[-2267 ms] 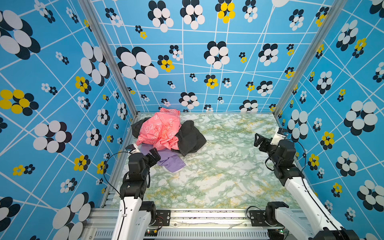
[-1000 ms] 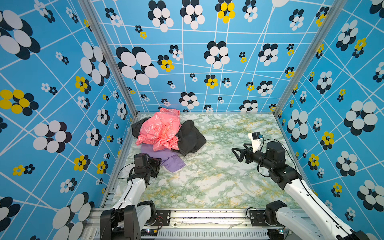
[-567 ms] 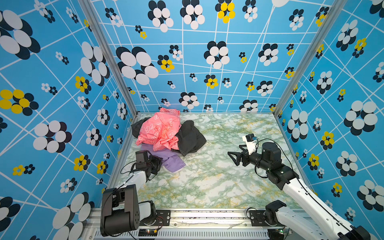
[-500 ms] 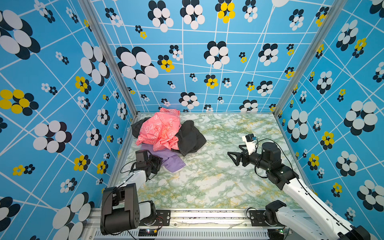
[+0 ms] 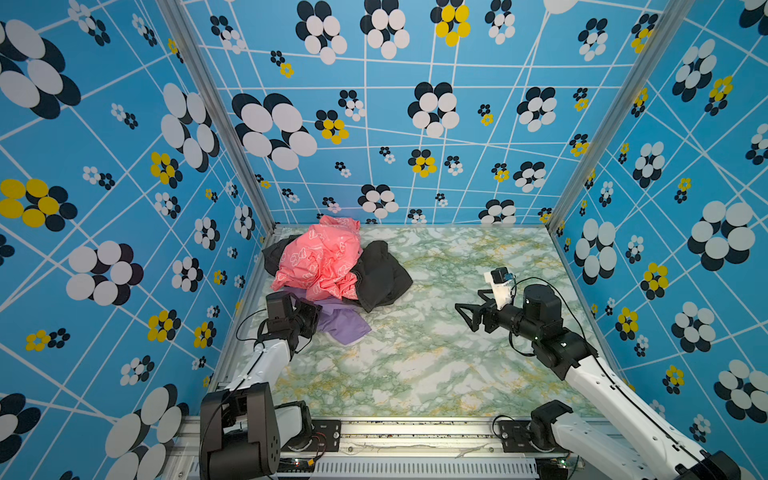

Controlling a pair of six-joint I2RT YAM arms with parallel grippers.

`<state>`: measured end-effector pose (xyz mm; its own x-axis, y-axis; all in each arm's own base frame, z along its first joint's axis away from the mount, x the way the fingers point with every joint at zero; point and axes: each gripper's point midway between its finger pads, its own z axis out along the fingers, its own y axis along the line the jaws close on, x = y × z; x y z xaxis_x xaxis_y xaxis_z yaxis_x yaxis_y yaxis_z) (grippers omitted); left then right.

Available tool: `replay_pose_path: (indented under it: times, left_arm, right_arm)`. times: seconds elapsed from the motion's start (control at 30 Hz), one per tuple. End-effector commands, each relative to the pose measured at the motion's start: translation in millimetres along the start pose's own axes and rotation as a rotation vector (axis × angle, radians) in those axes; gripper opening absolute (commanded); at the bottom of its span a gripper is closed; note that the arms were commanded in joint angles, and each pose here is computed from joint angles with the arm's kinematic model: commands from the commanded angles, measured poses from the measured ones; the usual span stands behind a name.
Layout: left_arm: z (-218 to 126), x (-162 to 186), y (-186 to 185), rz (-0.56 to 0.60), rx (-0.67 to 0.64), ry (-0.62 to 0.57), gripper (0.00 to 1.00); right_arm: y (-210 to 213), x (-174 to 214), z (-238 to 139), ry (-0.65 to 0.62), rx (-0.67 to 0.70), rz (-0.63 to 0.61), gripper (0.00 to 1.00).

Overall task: Pick out a specific cloth from the pile
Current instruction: 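Close the left gripper on the lavender shirt and pull it from the pile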

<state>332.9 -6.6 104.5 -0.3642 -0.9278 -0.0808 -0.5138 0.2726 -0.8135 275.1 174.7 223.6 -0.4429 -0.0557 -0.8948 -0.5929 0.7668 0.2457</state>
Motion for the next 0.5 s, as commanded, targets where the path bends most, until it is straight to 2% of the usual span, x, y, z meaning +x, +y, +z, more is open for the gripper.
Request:
replay_pose_path:
  times: [0.0, 0.47]
  left_arm:
    - [-15.4, -11.0, -22.7, 0.065, 0.021, -0.043, 0.00]
    - [-65.9, -31.3, -110.6, 0.245, 0.112, -0.131, 0.00]
  right_arm:
    - [-0.9, -1.9, 0.7, -0.015, 0.013, 0.002, 0.99]
    - [-5.7, -2.0, 0.6, -0.019, 0.040, 0.007, 0.99]
